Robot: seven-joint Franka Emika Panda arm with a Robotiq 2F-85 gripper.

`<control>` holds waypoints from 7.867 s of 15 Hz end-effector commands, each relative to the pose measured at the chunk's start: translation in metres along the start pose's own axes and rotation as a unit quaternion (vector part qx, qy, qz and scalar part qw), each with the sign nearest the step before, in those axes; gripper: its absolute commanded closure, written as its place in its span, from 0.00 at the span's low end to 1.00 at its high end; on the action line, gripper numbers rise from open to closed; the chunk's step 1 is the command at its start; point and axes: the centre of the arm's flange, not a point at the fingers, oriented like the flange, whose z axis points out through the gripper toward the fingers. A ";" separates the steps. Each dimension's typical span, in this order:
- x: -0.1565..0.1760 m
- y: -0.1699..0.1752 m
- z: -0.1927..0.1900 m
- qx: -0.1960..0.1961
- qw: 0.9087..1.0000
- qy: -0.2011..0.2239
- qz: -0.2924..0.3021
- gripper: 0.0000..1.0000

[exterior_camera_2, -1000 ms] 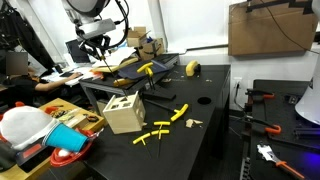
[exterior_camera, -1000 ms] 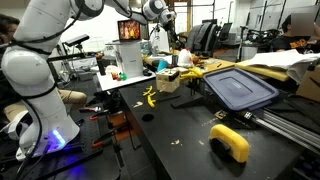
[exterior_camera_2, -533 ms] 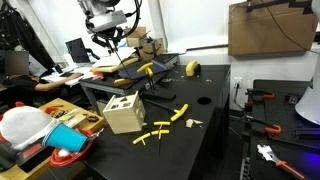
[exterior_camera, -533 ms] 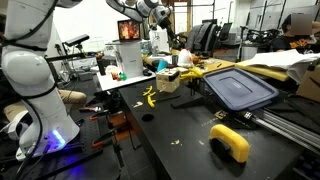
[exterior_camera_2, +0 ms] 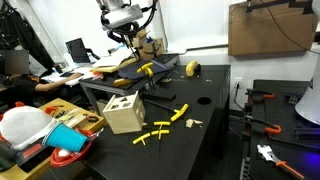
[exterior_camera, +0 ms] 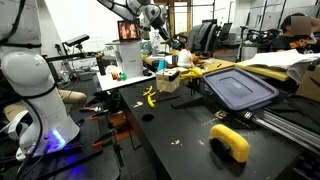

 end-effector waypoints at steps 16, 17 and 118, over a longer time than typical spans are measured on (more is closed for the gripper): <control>-0.001 0.077 0.106 -0.070 0.979 -0.043 0.185 0.96; 0.000 0.079 0.110 -0.075 0.976 -0.044 0.199 0.96; 0.024 0.056 0.174 -0.144 0.931 0.046 0.332 0.96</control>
